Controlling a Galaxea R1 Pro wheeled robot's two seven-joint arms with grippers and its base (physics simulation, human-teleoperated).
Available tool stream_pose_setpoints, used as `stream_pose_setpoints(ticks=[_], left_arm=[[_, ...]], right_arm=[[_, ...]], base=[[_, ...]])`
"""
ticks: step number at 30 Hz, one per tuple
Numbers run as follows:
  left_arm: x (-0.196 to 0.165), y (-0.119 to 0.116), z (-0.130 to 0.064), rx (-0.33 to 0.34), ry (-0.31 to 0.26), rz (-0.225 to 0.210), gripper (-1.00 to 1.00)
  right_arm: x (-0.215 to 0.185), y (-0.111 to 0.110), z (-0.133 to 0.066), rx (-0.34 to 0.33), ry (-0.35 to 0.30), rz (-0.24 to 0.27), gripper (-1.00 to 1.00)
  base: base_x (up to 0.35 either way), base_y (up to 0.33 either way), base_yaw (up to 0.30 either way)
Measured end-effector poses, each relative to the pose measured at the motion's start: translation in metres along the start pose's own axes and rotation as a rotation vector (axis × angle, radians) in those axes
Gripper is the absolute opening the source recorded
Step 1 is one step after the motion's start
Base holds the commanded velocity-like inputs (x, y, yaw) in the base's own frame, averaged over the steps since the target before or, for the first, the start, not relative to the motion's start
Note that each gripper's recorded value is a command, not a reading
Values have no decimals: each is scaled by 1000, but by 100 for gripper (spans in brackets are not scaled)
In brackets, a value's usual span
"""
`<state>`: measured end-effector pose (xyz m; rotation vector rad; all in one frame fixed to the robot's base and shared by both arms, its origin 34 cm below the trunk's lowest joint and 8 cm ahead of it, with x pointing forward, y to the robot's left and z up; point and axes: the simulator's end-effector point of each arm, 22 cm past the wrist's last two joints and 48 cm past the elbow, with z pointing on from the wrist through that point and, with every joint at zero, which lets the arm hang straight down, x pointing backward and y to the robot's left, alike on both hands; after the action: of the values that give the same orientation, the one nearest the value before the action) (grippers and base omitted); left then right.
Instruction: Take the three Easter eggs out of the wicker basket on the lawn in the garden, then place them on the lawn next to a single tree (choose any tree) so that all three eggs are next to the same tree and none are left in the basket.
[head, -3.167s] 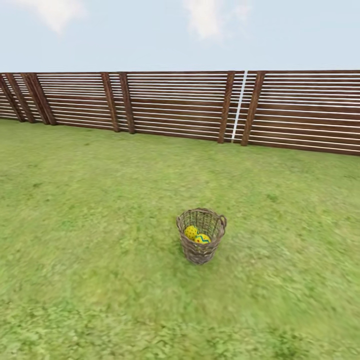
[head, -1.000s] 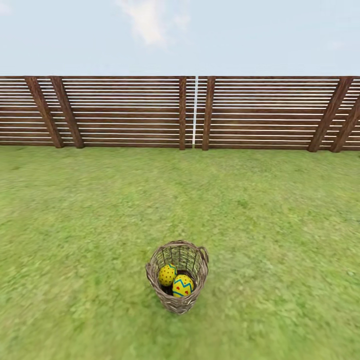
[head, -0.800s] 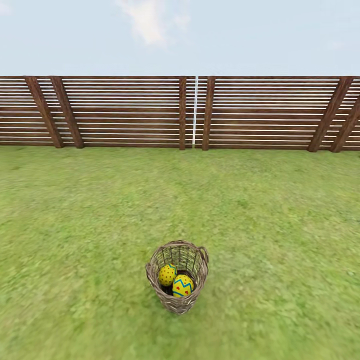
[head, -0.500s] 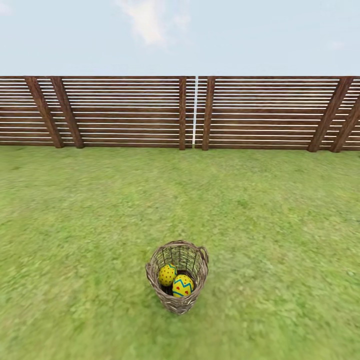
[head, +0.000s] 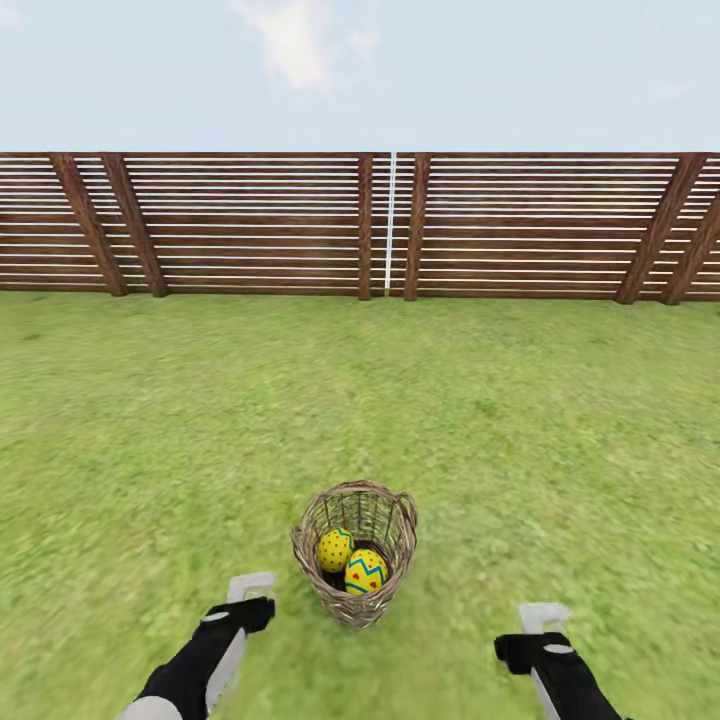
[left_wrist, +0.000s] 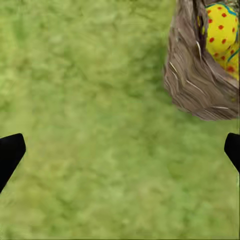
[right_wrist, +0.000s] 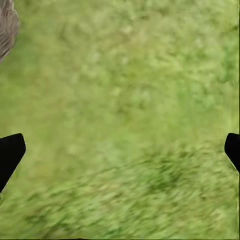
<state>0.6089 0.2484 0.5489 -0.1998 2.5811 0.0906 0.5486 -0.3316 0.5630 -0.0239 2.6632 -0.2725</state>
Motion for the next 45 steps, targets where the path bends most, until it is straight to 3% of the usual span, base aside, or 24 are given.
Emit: stream_pose_setpoints(ticks=[1, 2, 4, 5, 6, 10, 14, 16, 20, 26, 29, 30, 45], left_arm=[[-46, -2, 0, -12, -56, -8, 100], [-59, -3, -1, -17, -71, -11, 100], [-121, -11, -8, -21, -148, -25, 100], [-172, -18, -16, -20, -209, -42, 100], [-234, -24, -32, -10, -292, -52, 100], [-263, -12, -43, -74, -334, -72, 100], [-301, 2, -66, -143, -415, -108, 100], [-303, 0, -69, -148, -410, -106, 100], [-288, -3, -65, -153, -322, -74, 100], [-269, -5, -57, -149, -261, -63, 100], [-224, -13, -37, -130, -149, -73, 100], [-219, -14, -35, -127, -138, -75, 100], [-212, -18, -31, -119, -121, -81, 100]], right_arm=[[-37, -14, 0, 23, -29, 40, 100], [-50, -19, 0, 30, -33, 57, 100], [-106, -31, 0, 41, -53, 104, 100], [-151, -35, -1, 38, -54, 129, 100], [-200, -41, -12, 40, -115, 141, 100], [-219, -44, -17, 40, -135, 148, 100], [-224, -41, -18, 35, -140, 144, 100], [-224, -40, -18, 33, -140, 143, 100], [-224, -39, -18, 31, -137, 144, 100], [-222, -39, -17, 30, -131, 143, 100], [-221, -39, -17, 27, -128, 145, 100], [-221, -39, -17, 26, -128, 146, 100], [-219, -37, -14, 24, -124, 148, 100]], base=[[0, 0, 0], [0, 0, 0], [0, 0, 0], [0, 0, 0], [0, 0, 0], [0, 0, 0], [0, 0, 0], [0, 0, 0], [0, 0, 0], [84, 0, 0], [315, 0, 0], [335, 0, 0], [98, -119, 129]])
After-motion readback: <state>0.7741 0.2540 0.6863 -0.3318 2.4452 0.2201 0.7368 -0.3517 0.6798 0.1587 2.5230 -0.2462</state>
